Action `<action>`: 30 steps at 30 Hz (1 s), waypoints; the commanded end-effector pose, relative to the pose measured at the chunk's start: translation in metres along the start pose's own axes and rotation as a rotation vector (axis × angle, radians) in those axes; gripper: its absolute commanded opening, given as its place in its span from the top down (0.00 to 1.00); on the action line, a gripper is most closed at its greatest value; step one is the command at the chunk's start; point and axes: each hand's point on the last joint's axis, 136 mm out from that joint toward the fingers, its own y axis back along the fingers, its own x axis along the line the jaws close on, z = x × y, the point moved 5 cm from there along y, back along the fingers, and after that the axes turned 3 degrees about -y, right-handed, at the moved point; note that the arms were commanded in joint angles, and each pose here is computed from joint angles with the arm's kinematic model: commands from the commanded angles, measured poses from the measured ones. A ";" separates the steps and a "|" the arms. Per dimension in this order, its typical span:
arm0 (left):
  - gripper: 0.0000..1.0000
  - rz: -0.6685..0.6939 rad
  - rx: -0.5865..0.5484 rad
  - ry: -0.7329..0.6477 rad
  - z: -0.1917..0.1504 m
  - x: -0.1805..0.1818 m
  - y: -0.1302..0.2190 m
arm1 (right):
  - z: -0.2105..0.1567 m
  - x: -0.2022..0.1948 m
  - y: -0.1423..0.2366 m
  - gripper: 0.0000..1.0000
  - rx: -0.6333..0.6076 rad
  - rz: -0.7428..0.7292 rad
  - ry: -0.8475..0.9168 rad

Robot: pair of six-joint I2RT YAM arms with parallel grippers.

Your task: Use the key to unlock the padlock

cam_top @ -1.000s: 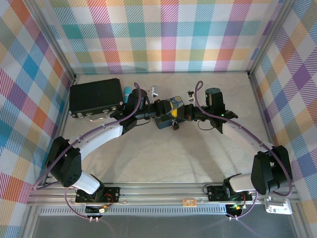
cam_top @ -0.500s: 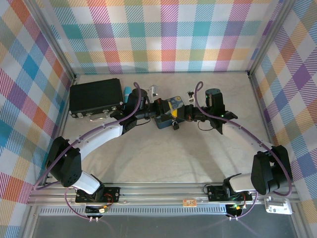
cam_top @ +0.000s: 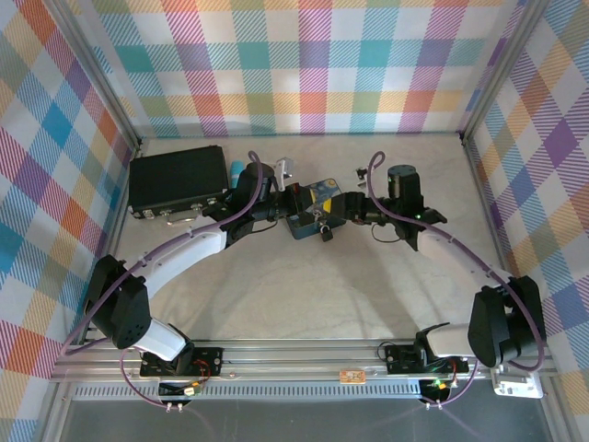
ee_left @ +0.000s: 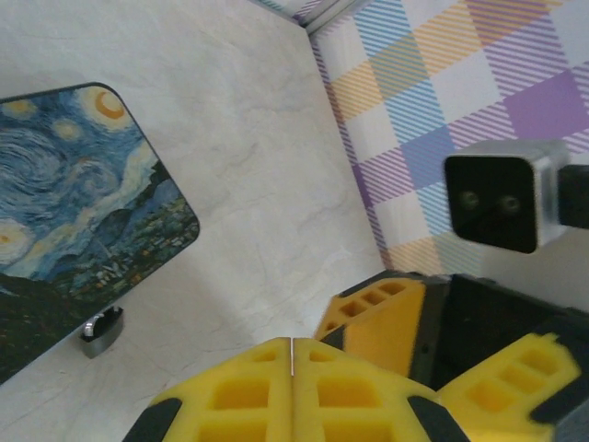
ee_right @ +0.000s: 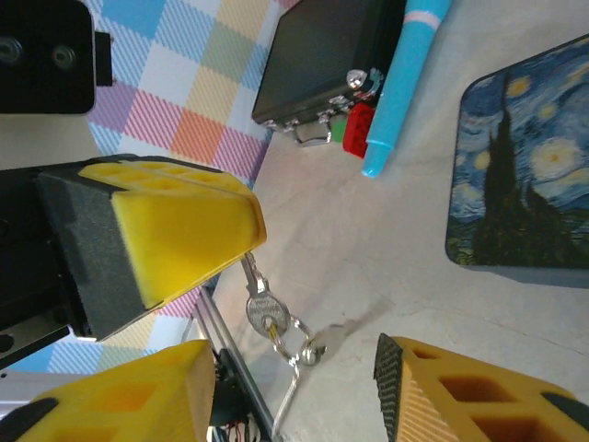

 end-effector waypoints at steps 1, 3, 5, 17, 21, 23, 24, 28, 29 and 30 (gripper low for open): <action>1.00 0.018 -0.036 -0.088 0.015 -0.014 0.017 | 0.004 0.001 0.014 0.49 -0.054 -0.041 0.041; 1.00 -0.008 -0.028 -0.114 0.015 -0.019 0.018 | 0.002 0.005 0.017 0.50 -0.048 -0.030 0.064; 1.00 -0.063 -0.027 -0.135 0.017 -0.028 0.019 | -0.001 0.009 0.018 0.53 -0.040 0.009 0.082; 1.00 -0.284 -0.042 -0.179 0.016 -0.055 0.026 | 0.002 0.024 0.017 0.59 -0.114 0.195 0.134; 1.00 -0.275 -0.035 -0.167 0.011 -0.050 0.025 | 0.003 0.033 0.013 0.62 -0.107 0.268 0.151; 1.00 -0.276 -0.044 -0.163 0.012 -0.050 0.026 | 0.001 0.037 0.010 0.62 -0.100 0.279 0.164; 1.00 -0.277 -0.049 -0.161 0.013 -0.050 0.025 | -0.001 0.037 0.008 0.62 -0.092 0.280 0.166; 1.00 -0.280 -0.058 -0.161 0.015 -0.051 0.025 | -0.006 0.036 0.001 0.62 -0.067 0.288 0.154; 1.00 -0.279 -0.060 -0.162 0.015 -0.051 0.025 | -0.007 0.035 0.000 0.62 -0.063 0.288 0.149; 1.00 -0.281 -0.061 -0.161 0.015 -0.051 0.024 | -0.009 0.034 -0.001 0.62 -0.059 0.287 0.146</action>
